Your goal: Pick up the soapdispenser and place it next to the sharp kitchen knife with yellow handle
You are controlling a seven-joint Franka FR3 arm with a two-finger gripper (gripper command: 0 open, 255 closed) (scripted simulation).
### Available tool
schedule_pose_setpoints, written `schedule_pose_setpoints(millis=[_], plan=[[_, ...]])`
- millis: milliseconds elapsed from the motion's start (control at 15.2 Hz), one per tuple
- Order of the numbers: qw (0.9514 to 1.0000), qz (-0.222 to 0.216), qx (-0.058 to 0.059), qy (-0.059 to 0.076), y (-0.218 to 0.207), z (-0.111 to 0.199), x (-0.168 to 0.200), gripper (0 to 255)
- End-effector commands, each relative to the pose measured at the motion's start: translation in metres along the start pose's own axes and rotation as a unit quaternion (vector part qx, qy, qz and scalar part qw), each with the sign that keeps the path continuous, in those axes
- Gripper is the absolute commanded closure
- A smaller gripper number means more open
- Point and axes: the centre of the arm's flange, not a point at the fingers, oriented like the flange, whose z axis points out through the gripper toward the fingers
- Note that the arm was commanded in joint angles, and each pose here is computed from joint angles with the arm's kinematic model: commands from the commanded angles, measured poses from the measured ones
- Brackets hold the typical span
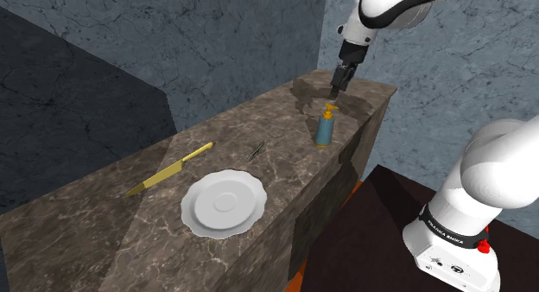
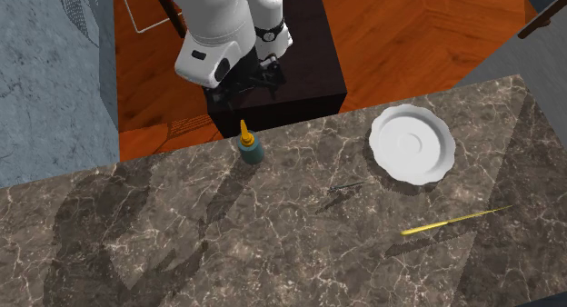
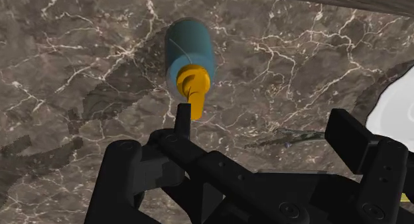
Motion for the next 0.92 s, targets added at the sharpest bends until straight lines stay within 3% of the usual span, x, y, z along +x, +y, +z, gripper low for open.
schedule_pose_setpoints(millis=[0, 198, 660, 858], plan=[[1.0000, -0.007, -0.002, -0.001, 0.019, 0.018, 0.007, 0], [0.9999, -0.015, -0.003, -0.002, 0.040, 0.044, 0.017, 0], [0.9999, -0.015, -0.003, -0.002, 0.041, 0.081, 0.017, 0], [0.9999, -0.015, -0.003, -0.002, 0.041, 0.084, 0.017, 0]])
